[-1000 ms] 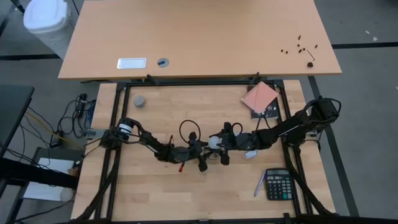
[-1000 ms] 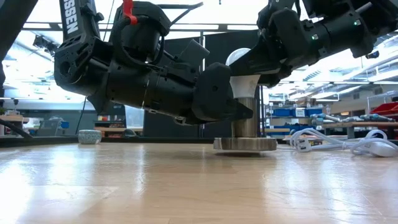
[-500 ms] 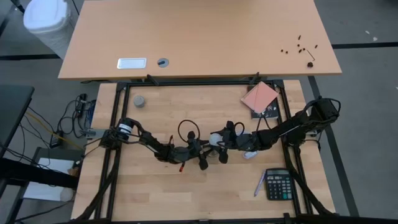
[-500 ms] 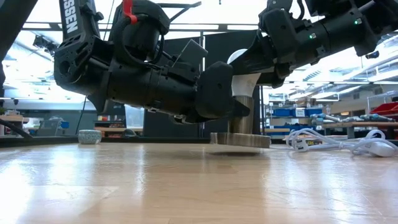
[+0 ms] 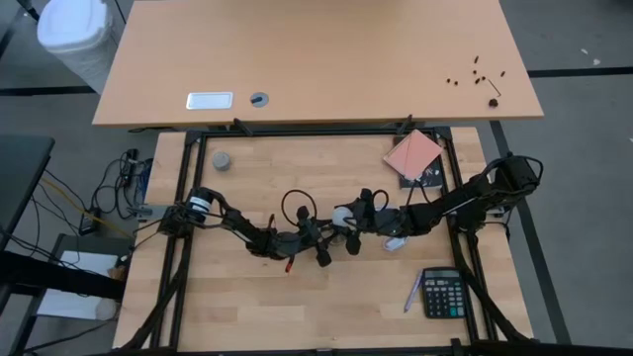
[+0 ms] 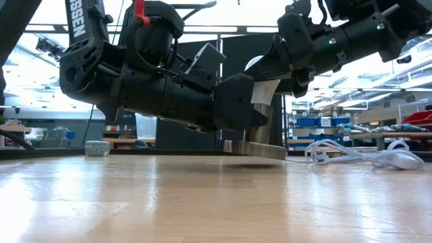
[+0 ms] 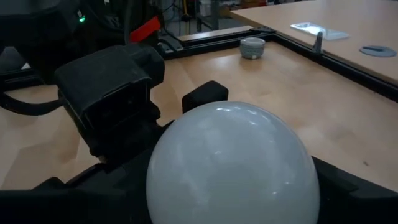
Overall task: Screw lightbulb
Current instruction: Insert the white lightbulb into the golden lamp
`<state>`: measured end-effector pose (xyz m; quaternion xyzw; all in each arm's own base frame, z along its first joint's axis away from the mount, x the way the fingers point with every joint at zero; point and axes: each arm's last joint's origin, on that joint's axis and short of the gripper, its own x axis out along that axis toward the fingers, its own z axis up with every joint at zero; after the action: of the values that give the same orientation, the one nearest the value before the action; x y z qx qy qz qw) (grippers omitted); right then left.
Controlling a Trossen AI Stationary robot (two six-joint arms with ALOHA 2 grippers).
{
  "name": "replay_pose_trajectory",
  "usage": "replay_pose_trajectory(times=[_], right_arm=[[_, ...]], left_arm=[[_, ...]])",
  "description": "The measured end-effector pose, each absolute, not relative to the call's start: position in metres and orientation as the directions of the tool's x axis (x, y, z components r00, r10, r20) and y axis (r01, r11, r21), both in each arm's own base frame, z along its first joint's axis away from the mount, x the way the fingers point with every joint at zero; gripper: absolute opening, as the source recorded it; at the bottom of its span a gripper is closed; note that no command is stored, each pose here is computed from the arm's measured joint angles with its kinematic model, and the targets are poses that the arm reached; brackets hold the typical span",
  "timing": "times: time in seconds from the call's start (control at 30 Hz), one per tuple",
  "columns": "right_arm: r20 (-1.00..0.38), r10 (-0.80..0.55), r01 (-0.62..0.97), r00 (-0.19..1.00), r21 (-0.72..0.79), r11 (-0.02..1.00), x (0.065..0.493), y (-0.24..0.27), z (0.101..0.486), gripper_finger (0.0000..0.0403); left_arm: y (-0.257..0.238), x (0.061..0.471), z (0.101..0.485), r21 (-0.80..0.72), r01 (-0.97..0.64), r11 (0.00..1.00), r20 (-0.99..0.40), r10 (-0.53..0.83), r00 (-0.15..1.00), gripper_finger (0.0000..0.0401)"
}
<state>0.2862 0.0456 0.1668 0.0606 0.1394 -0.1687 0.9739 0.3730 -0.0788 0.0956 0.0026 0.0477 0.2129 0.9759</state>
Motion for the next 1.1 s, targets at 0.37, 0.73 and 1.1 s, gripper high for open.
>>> replay_pose_trajectory(times=[0.37,0.73,1.1], right_arm=[[-0.345,-0.147,0.169,0.927,0.035,0.985,0.286,0.046,0.162,0.0317],[-0.521,-0.108,0.123,0.847,-0.007,0.992,0.272,0.044,0.184,0.0395],[-0.757,-0.098,-0.012,0.646,-0.138,0.99,0.293,0.051,0.225,0.0398]], left_arm=[[-0.081,0.373,0.098,0.009,-0.386,0.922,-0.08,0.386,0.919,0.0184],[-0.081,0.373,0.096,0.021,-0.377,0.926,-0.101,0.377,0.921,0.0184],[-0.083,0.374,0.093,0.055,-0.29,0.955,-0.129,0.295,0.947,0.0184]])
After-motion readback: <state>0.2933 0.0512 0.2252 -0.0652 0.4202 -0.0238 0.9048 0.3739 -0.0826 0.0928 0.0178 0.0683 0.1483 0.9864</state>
